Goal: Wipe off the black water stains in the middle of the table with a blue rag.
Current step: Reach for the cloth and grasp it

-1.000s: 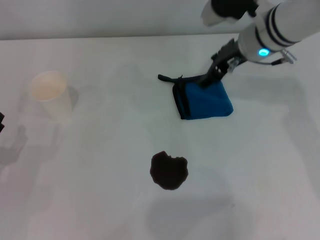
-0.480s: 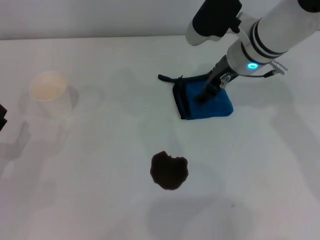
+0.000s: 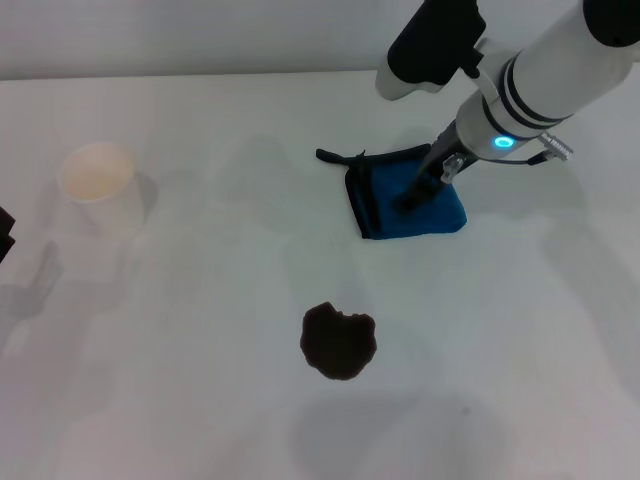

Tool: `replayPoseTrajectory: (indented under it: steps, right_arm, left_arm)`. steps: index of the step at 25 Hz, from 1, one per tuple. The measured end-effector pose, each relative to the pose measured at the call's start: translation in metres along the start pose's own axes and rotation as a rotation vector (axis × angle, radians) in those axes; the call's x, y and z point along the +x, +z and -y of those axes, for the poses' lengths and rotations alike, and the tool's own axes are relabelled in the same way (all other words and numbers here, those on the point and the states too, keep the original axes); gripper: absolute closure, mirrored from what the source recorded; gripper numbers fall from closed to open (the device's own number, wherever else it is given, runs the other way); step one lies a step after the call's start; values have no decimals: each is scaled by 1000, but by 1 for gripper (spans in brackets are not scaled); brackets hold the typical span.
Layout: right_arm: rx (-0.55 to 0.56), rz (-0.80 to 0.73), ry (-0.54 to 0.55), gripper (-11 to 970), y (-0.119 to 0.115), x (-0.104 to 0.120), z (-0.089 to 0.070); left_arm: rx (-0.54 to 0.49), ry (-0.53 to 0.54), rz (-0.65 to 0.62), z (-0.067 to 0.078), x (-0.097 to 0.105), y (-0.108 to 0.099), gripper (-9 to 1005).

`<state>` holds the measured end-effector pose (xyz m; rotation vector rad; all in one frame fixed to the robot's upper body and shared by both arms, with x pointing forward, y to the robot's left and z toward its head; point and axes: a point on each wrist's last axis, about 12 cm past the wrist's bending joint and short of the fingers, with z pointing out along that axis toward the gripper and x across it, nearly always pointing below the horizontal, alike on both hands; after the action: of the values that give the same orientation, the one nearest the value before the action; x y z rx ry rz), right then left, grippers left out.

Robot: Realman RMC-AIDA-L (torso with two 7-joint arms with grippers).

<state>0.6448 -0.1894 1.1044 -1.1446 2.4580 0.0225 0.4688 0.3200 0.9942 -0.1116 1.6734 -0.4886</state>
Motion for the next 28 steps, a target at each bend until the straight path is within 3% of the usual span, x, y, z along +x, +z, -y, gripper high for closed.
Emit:
replayPoseTrajectory:
  steps: [12, 17, 28]
  right_arm:
    - [-3, -23, 21, 103, 8, 7, 0]
    - [-4, -28, 22, 185, 9, 8, 0]
    - [-4, -47, 20, 626, 9, 11, 2]
  left_arm:
    - [8, 3, -3, 1, 0, 2, 136]
    - [8, 3, -3, 1, 0, 3, 137]
    - [14, -3, -3, 3, 0, 5, 136]
